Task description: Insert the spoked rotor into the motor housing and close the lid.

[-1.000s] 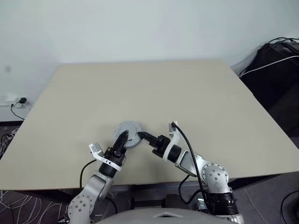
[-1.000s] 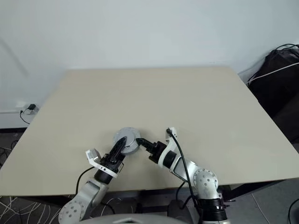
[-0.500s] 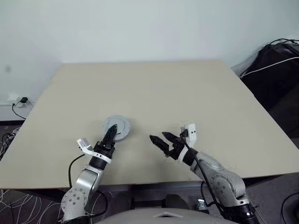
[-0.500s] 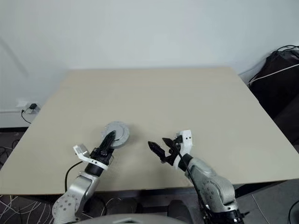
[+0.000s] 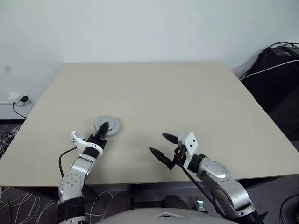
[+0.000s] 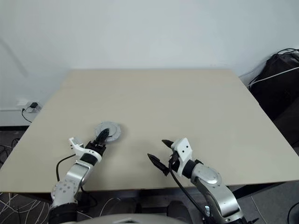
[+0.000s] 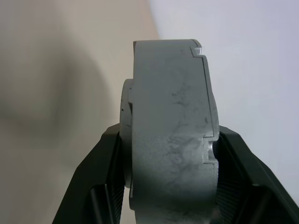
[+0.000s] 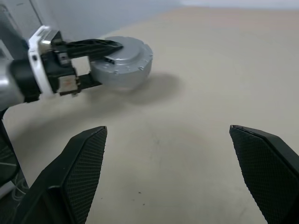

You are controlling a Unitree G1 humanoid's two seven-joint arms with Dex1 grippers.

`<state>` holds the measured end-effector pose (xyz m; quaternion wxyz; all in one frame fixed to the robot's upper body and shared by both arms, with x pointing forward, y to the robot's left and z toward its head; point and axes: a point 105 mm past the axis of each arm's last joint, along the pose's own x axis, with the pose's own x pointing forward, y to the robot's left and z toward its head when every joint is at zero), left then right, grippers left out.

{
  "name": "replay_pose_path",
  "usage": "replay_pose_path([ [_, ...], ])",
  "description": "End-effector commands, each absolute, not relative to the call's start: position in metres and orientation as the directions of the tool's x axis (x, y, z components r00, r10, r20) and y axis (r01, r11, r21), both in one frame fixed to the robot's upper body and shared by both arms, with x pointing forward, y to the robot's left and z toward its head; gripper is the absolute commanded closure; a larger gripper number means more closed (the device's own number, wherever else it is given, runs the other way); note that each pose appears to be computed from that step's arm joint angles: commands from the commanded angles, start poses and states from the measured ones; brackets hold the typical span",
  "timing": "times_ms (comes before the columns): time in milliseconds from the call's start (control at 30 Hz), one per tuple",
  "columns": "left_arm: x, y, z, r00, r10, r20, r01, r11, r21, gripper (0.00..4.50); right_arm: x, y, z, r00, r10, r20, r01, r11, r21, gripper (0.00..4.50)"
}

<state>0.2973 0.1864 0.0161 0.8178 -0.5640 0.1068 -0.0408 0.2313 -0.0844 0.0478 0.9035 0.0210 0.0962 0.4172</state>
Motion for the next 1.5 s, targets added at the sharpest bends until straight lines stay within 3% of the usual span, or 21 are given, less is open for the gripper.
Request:
replay_pose_path([
  [33, 0.32, 0.2, 0.036, 0.988, -0.133, -0.084, -0.022, 0.41, -0.912, 2.4, 0.231, -0.085, 0.057, 0.63, 0.77, -0.101, -0.768, 0.637, 0.068, 0.0],
  [500, 0.374, 0.205, 0.03, 0.984, -0.094, -0.151, -0.086, 0.491, -0.867, 2.4, 0.225, -0.087, 0.048, 0.633, 0.764, -0.12, -0.771, 0.636, -0.016, 0.0],
  [867, 0.384, 0.19, 0.025, 0.974, -0.154, -0.165, -0.073, 0.473, -0.878, 2.4, 0.225, -0.087, 0.045, 0.637, 0.759, -0.135, -0.767, 0.642, -0.013, 0.0],
  [900, 0.384, 0.19, 0.024, 0.973, -0.156, -0.168, -0.075, 0.473, -0.878, 1.67, 0.225, -0.087, 0.045, 0.637, 0.759, -0.136, -0.767, 0.641, -0.013, 0.0],
  [1100, 0.378, 0.193, 0.011, 0.962, -0.15, -0.229, -0.129, 0.491, -0.862, 0.02, 0.226, -0.085, 0.044, 0.635, 0.76, -0.14, -0.769, 0.64, -0.011, 0.0],
  [1500, 0.347, 0.196, -0.006, 0.937, -0.171, -0.304, -0.175, 0.523, -0.834, 0.02, 0.227, -0.085, 0.041, 0.635, 0.757, -0.154, -0.767, 0.641, -0.007, 0.0],
])
